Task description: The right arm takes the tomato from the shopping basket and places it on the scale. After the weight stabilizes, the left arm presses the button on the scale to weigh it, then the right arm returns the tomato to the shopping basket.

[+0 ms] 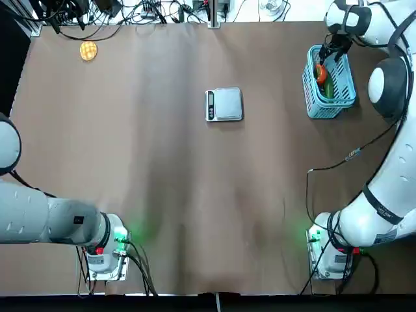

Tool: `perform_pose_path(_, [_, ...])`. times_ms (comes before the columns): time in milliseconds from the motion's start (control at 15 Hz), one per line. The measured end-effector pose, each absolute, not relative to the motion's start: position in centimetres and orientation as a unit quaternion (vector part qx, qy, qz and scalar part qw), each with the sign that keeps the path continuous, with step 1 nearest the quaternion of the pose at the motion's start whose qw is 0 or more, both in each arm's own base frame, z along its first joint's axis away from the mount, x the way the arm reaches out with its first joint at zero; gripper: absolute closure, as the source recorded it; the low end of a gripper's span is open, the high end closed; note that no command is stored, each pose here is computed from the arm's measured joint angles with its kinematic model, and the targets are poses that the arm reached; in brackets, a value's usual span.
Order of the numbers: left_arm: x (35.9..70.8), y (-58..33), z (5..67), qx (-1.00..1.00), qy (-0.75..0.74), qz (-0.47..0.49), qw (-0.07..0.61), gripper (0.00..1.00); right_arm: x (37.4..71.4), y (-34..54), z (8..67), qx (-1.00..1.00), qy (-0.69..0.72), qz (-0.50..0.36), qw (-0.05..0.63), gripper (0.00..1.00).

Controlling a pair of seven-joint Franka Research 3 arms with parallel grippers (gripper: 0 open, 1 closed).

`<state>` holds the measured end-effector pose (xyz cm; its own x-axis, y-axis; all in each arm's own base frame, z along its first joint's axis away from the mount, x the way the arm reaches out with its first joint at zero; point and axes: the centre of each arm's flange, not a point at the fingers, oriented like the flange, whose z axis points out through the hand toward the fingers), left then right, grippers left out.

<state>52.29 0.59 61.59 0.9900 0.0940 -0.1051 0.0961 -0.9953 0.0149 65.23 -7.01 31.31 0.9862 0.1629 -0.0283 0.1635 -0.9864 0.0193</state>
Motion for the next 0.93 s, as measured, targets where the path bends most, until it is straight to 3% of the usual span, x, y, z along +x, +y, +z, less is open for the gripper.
perform_pose_path(200, [52.3,0.6,61.6,0.997,0.048,-0.052,0.01,0.0,65.1,-6.9,36.5,0.997,0.082,0.011,0.002,0.12])
perform_pose_path(400, [52.3,0.6,61.6,0.997,0.048,-0.052,0.01,0.0,64.0,-7.1,42.8,0.996,0.081,0.036,-0.011,0.0])
perform_pose_path(933, [52.3,0.5,61.8,0.998,0.047,-0.049,0.01,0.0,59.1,-7.5,57.9,0.995,0.102,-0.001,-0.007,0.0])
